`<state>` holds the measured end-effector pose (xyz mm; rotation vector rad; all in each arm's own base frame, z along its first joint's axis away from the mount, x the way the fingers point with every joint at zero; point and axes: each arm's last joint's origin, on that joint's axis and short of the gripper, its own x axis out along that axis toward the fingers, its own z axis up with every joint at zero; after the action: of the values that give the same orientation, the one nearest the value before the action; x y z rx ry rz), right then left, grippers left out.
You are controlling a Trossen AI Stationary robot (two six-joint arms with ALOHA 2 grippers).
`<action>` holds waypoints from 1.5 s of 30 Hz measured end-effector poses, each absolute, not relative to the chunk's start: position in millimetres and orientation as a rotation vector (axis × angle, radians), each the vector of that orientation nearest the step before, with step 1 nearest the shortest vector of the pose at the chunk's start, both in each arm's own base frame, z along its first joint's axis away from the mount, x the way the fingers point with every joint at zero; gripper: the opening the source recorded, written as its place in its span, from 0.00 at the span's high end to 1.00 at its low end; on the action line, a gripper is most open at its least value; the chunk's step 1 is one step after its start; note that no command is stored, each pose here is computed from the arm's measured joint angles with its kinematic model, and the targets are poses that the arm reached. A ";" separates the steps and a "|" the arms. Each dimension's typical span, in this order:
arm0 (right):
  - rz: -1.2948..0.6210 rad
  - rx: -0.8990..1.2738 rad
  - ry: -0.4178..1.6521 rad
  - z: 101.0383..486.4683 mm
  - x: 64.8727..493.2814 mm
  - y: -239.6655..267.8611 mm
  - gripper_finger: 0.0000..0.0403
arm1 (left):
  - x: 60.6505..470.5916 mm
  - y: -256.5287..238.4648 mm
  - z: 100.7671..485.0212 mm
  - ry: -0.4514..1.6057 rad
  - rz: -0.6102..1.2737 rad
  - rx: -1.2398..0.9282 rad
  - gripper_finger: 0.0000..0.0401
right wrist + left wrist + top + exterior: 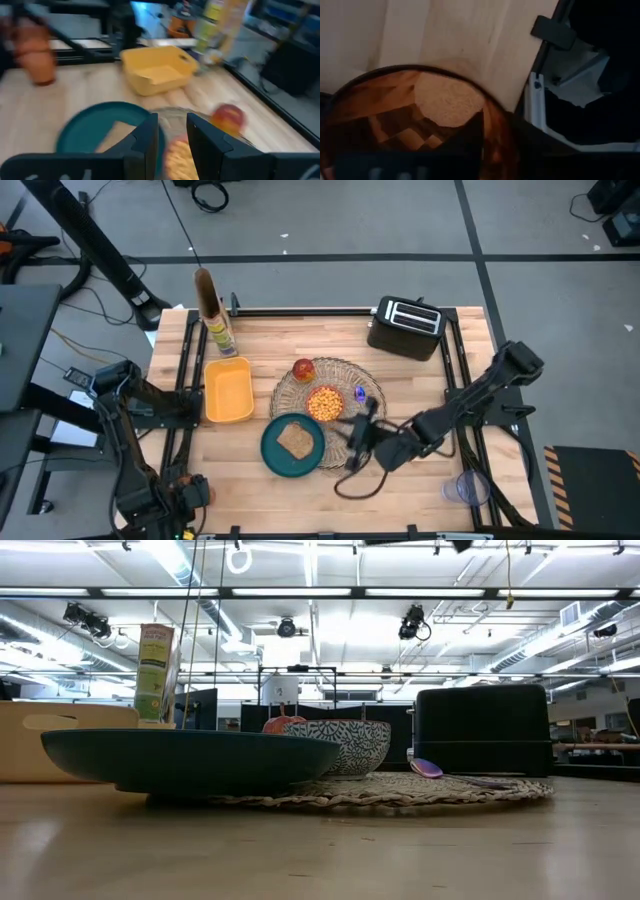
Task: Arrange a breakfast setting
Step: Put the brown cup of milk to the top of the blue spoon on the brown table mat
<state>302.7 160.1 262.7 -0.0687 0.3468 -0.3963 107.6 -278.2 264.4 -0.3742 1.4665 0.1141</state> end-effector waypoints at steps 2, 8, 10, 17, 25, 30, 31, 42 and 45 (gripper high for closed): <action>-0.362 -0.093 0.314 253.0 313.0 170.5 0.73 | 109.6 -276.5 264.3 1.463 0.100 -0.341 0.88; -0.271 -0.135 0.186 245.9 330.6 188.3 0.73 | 114.9 -267.5 269.2 1.480 0.110 -0.253 0.96; -0.221 -0.104 0.159 242.0 336.8 190.0 0.73 | 117.9 -263.4 274.6 1.472 0.127 -0.210 0.96; -0.108 0.003 0.172 207.7 363.5 181.0 0.60 | 130.1 -251.0 308.6 1.433 0.130 -0.130 0.96; 0.015 0.017 0.086 195.9 391.4 168.1 0.32 | 163.7 -222.0 353.4 1.305 0.063 0.048 0.96; 0.036 -0.055 0.119 204.8 418.8 155.0 0.14 | 196.4 -195.9 361.9 1.287 -0.025 0.180 0.96; 0.024 -0.070 0.141 206.9 422.8 150.1 0.12 | 204.1 -189.6 361.8 1.282 -0.039 0.209 0.96; -0.027 -0.075 0.215 213.4 444.5 86.7 0.03 | 258.7 -125.3 363.4 1.244 -0.139 0.413 0.96; -0.043 -0.075 0.226 212.7 446.8 73.1 0.05 | 266.2 -110.6 363.5 1.247 -0.146 0.429 0.96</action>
<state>446.8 73.1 212.7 -0.0754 0.2258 -0.0435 266.2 -110.6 363.5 0.4292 1.2472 -0.1460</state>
